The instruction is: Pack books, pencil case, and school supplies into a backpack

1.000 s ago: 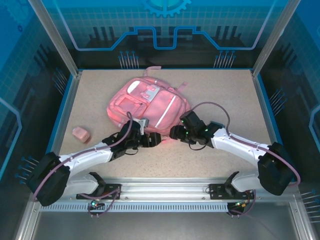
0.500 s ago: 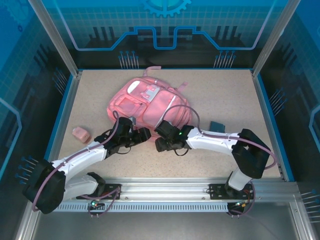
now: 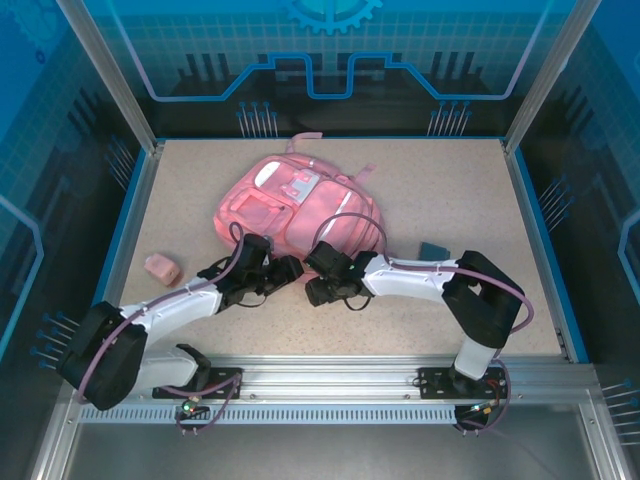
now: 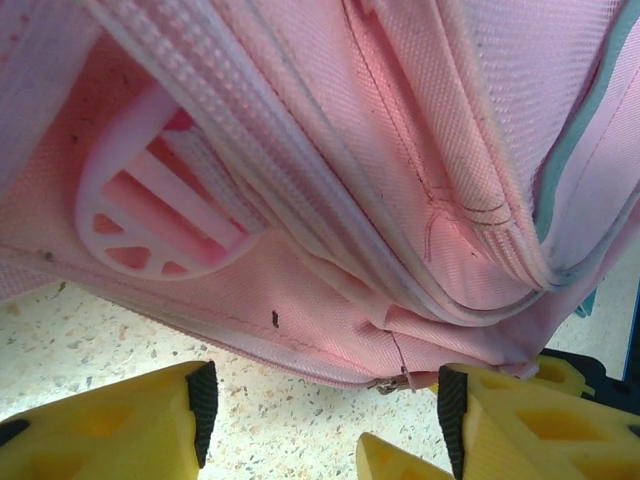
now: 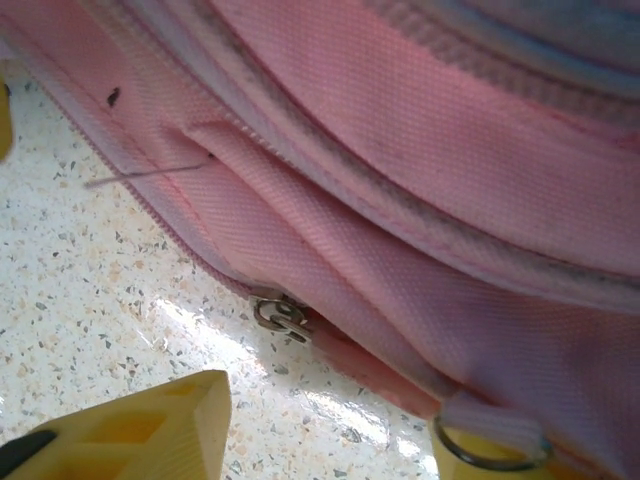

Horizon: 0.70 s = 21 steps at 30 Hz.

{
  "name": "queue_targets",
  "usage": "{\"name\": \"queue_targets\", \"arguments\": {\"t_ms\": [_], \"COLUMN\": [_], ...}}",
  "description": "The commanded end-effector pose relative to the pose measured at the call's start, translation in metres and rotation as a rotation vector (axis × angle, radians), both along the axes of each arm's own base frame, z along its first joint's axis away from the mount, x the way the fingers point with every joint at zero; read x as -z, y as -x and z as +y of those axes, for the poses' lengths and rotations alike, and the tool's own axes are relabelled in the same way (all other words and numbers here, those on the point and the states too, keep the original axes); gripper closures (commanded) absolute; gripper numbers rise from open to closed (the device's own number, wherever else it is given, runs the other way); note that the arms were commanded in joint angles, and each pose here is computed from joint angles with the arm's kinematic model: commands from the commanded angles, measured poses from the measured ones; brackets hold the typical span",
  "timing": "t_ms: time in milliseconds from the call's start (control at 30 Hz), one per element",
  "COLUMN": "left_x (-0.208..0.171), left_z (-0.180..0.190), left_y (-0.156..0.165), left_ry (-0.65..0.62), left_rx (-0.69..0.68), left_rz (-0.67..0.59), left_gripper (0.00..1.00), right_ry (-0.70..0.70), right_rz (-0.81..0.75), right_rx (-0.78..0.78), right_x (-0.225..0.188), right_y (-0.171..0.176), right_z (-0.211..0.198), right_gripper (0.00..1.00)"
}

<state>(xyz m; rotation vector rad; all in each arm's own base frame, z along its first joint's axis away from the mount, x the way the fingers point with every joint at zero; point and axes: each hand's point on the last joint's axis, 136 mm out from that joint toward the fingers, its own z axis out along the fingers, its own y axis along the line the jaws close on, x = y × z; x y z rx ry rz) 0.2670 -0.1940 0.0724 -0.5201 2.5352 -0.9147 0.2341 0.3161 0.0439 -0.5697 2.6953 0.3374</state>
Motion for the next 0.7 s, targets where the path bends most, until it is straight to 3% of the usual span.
{"name": "queue_targets", "arguments": {"t_ms": [0, 100, 267, 667], "left_x": [-0.001, 0.002, 0.006, 0.013], "left_z": [-0.006, -0.009, -0.013, -0.014], "left_y": [-0.004, -0.005, -0.006, -0.006], "left_ry": [0.037, 0.046, 0.059, 0.052], "left_rx": [0.008, 0.013, 0.019, 0.024], "left_rz": [0.003, 0.009, 0.018, 0.033], "left_gripper": [0.42, 0.46, 0.5, 0.6], "right_ry": [-0.023, -0.01, 0.034, 0.05], "right_rz": [-0.045, -0.056, -0.07, -0.227], "right_rx": [-0.045, -0.036, -0.033, 0.082], "right_x": [-0.006, -0.004, 0.001, -0.025], "right_y": [-0.004, -0.005, -0.007, 0.007], "right_z": [0.011, 0.009, 0.008, -0.004], "right_gripper": [0.53, 0.61, 0.62, 0.49]}}
